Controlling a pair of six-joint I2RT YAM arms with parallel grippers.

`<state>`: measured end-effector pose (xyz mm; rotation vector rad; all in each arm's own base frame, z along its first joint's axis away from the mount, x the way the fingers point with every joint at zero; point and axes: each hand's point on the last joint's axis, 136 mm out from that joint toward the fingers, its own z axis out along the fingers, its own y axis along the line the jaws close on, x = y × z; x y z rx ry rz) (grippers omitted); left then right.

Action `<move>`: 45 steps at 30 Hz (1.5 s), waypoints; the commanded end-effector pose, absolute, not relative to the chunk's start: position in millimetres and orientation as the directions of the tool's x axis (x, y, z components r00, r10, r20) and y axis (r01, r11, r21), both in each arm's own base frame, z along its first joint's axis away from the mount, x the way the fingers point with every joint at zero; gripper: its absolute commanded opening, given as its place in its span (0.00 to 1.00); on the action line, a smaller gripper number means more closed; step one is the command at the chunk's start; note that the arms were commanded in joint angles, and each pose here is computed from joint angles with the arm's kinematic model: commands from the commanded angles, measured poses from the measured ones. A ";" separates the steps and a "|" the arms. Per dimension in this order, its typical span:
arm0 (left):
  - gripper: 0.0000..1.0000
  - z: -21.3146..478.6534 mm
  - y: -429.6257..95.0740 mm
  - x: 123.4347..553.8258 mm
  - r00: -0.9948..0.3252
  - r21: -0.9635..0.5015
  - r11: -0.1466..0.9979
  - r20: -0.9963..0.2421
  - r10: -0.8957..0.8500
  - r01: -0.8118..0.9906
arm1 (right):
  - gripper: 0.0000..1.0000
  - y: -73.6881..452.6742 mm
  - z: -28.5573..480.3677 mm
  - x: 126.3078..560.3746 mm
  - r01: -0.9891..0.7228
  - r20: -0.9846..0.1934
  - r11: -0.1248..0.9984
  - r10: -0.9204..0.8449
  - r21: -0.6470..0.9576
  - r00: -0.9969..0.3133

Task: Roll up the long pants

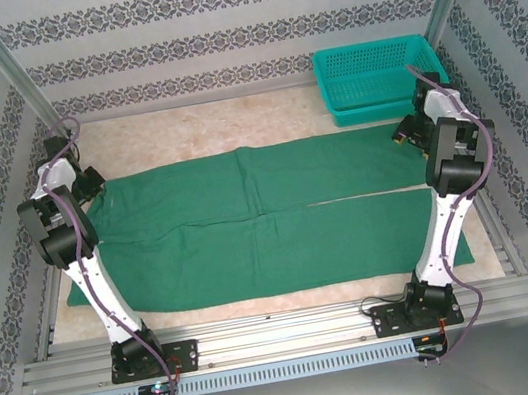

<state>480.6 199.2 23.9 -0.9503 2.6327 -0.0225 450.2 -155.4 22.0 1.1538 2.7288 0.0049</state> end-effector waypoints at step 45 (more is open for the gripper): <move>0.08 -22.4 159.1 465.5 -0.798 -0.157 0.806 -0.126 -0.590 -0.571 | 0.72 -159.9 -5.9 405.1 0.619 0.025 0.776 0.626 -0.123 -0.780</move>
